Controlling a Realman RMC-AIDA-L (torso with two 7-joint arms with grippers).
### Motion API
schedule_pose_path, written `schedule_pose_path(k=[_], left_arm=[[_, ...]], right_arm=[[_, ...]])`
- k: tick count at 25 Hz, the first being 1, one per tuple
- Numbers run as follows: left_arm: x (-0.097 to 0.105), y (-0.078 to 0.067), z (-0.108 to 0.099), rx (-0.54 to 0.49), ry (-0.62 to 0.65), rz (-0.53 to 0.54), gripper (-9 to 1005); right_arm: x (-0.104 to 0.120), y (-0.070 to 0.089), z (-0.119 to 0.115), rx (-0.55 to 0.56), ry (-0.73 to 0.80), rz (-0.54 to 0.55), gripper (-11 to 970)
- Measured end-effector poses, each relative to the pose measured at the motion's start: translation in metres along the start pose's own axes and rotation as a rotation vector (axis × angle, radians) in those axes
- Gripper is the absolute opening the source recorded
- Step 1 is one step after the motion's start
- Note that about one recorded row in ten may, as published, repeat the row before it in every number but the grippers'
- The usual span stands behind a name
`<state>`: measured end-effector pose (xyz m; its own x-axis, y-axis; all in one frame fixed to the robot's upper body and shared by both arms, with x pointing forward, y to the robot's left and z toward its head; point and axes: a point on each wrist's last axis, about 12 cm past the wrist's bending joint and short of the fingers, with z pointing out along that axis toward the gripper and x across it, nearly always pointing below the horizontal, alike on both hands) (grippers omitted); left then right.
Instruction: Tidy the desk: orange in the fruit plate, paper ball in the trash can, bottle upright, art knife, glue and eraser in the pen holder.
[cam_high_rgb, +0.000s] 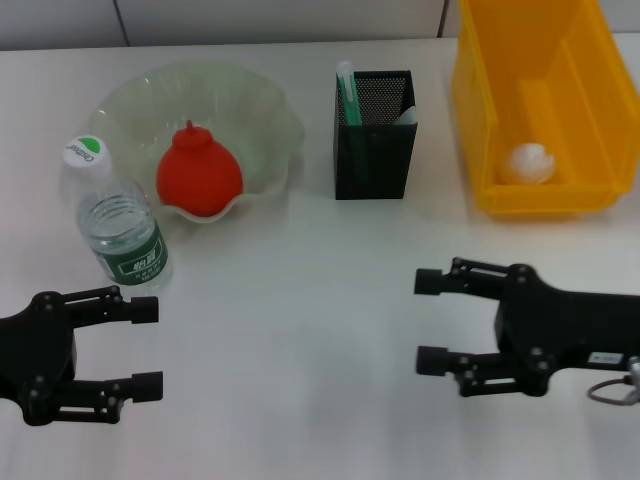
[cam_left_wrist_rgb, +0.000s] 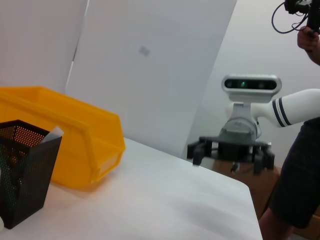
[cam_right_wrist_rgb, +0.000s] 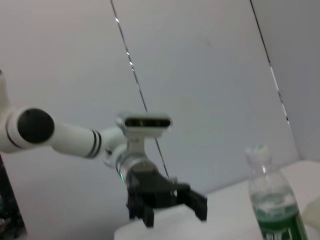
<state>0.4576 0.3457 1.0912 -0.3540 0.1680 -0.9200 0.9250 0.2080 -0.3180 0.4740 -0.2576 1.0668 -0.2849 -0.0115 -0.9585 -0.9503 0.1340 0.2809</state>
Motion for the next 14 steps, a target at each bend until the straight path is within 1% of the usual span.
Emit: schedule_pose_path(k=[5, 14], left_arm=[[-0.003, 0.002, 0.001, -0.001, 0.004, -0.007, 846], [-0.003, 0.002, 0.0, -0.009, 0.001, -0.007, 846]], right_arm=[[0.009, -0.001, 0.013, 0.0, 0.044, 0.015, 838], [0.011, -0.001, 0.018, 0.001, 0.047, 0.018, 838]])
